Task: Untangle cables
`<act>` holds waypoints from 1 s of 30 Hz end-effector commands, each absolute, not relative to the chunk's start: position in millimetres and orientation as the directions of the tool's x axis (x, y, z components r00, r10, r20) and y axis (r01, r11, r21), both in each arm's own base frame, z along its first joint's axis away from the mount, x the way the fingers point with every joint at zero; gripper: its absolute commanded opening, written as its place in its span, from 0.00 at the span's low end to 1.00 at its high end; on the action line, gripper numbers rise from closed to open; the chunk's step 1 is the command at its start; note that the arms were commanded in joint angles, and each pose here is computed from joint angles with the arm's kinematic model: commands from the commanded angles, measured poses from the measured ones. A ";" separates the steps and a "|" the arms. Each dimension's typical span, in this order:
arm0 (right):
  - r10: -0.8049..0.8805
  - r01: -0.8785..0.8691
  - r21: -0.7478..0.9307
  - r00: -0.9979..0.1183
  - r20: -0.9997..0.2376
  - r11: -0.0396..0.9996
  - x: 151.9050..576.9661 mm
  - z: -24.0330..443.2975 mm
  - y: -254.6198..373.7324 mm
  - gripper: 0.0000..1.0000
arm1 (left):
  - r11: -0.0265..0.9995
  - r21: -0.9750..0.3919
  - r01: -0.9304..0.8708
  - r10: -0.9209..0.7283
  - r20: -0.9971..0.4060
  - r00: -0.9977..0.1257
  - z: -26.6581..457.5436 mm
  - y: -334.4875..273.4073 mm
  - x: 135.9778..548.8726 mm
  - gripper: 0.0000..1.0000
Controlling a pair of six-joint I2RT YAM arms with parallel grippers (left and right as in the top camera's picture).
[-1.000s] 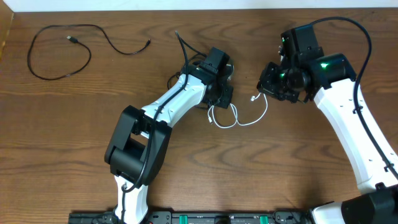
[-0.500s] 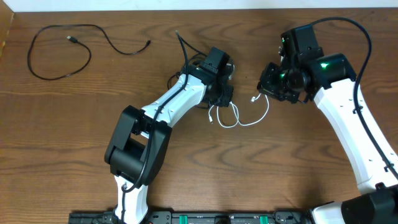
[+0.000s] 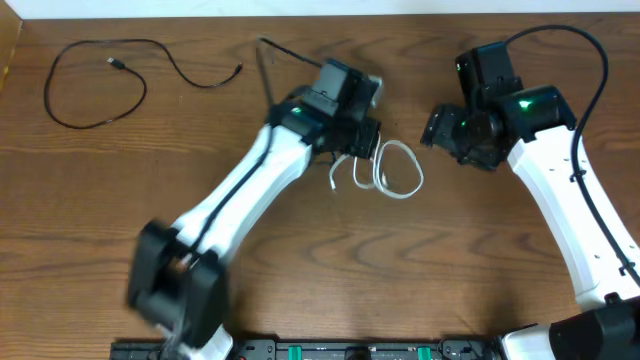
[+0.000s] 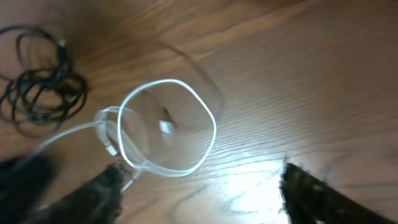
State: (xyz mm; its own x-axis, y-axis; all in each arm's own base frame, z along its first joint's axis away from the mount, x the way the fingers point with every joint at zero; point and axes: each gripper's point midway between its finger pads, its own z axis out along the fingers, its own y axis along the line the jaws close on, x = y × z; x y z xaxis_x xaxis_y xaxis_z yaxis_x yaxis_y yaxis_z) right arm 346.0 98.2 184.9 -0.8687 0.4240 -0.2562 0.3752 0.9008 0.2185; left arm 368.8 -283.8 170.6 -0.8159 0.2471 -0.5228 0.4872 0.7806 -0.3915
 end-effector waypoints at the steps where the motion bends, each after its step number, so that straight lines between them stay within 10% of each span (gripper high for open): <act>1: 0.433 0.398 0.174 -0.854 -0.290 0.901 348.8 185.2 84.7 0.85 | 0.739 -0.399 0.542 0.195 -0.645 -0.739 241.7 -281.9 361.6 0.07; 19: 0.382 0.334 0.216 -0.892 -0.241 0.917 342.5 184.0 98.1 0.93 | 0.733 -0.394 0.554 0.087 -0.754 -0.651 318.3 -261.8 338.9 0.07; 30: -0.075 -0.156 0.243 -0.947 -0.314 0.957 340.8 189.6 127.4 0.99 | 0.801 -0.473 0.366 -0.086 -0.697 -0.712 316.2 -245.3 354.1 0.08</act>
State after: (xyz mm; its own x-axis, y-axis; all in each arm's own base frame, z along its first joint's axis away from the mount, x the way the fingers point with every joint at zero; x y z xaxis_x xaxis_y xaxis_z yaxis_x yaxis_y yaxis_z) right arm 341.2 121.1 187.6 -0.9567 0.1153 -0.2672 0.0430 0.9641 0.2619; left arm 348.4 -253.1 304.9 -0.7158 -0.0128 -0.6982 0.4199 0.7911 -0.4449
